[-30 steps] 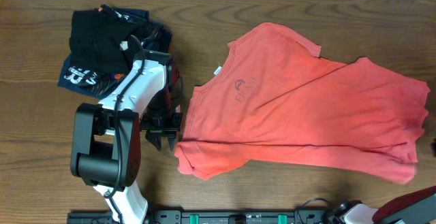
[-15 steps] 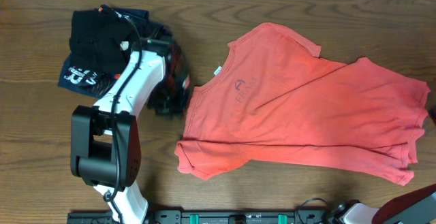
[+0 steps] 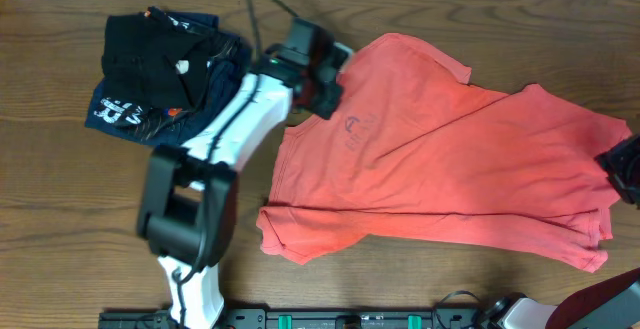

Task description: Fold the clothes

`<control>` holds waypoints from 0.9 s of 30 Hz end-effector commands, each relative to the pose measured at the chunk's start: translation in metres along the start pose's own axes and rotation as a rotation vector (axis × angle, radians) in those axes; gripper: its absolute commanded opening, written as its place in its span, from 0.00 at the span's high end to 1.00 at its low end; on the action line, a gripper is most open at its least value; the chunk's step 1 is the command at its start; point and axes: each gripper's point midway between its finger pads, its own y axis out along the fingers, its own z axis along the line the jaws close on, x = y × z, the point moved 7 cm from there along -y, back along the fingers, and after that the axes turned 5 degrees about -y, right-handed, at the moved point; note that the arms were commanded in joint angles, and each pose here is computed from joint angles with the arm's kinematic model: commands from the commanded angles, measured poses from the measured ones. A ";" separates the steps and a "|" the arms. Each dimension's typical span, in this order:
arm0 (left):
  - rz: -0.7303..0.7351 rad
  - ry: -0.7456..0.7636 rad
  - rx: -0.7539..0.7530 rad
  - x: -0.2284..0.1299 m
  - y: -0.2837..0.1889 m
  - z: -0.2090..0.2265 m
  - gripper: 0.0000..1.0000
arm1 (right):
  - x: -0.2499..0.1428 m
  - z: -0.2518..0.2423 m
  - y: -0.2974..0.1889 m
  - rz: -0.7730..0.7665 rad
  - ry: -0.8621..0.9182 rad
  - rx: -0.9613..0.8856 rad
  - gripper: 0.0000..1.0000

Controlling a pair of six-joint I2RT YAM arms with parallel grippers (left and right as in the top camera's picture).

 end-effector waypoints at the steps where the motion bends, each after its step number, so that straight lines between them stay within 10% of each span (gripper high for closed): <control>1: 0.010 0.037 -0.007 -0.003 0.026 0.005 0.94 | -0.008 0.002 0.003 0.051 -0.009 0.008 0.64; 8: 0.056 0.002 0.040 -0.020 0.063 0.028 0.94 | -0.018 0.001 0.002 0.109 -0.018 0.003 0.64; 17: 0.240 -0.084 0.499 -0.055 0.040 0.106 0.94 | -0.001 0.005 0.004 0.010 -0.058 0.028 0.63; 27: 0.284 -0.237 0.453 -0.070 0.018 0.125 0.94 | 0.011 0.047 0.056 -0.190 -0.252 0.173 0.63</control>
